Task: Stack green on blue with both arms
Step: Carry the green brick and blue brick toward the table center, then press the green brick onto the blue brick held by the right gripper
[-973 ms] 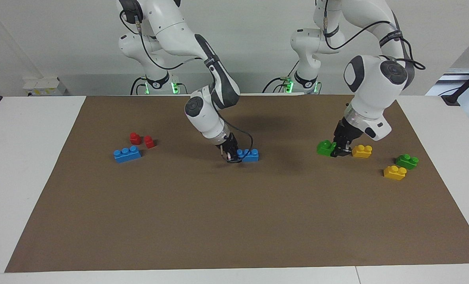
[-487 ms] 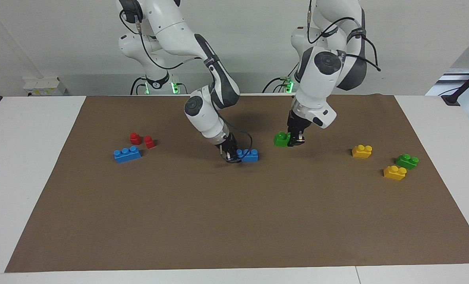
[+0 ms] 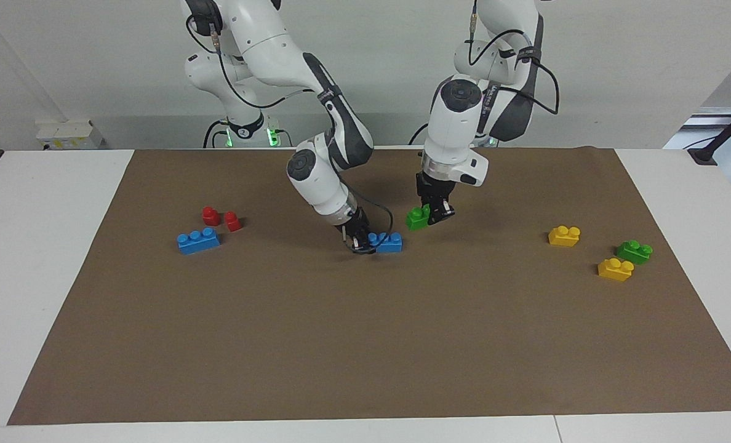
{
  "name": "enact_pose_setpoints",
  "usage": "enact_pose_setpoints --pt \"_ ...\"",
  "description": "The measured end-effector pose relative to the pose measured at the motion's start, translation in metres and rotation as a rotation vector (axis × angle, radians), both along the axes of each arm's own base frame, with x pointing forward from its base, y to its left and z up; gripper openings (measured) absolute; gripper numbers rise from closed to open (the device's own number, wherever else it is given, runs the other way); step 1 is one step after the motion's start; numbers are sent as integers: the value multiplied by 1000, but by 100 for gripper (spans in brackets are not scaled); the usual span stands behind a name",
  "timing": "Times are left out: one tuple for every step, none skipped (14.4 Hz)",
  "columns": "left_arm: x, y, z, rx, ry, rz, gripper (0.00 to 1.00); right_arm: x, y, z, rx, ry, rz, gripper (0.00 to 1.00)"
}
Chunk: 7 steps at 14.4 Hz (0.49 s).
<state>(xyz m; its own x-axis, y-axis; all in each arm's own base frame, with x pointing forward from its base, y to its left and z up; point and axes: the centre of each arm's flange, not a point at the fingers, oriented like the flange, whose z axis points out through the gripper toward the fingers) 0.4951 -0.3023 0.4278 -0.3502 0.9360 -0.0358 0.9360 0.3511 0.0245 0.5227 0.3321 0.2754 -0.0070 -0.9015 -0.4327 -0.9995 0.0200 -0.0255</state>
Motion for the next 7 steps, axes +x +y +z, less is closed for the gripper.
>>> enact_pose_setpoints --pt "1 -1 -6 -6 -8 36 34 0 0 0 0 0 0 34" --pt "2 -3 -12 -10 -14 56 34 0 0 0 0 0 0 34" --pt "2 -5 -18 -13 -18 61 34 0 0 0 0 0 0 34" --pt "0 -11 -22 -15 -20 53 34 0 0 0 0 0 0 34" --pt "-4 -20 -24 -18 -26 38 34 0 0 0 0 0 0 34" --pt "-8 -28 -27 -23 -32 23 34 0 0 0 0 0 0 34" --pt "-11 -35 -30 -26 -37 8 34 0 0 0 0 -1 0 34"
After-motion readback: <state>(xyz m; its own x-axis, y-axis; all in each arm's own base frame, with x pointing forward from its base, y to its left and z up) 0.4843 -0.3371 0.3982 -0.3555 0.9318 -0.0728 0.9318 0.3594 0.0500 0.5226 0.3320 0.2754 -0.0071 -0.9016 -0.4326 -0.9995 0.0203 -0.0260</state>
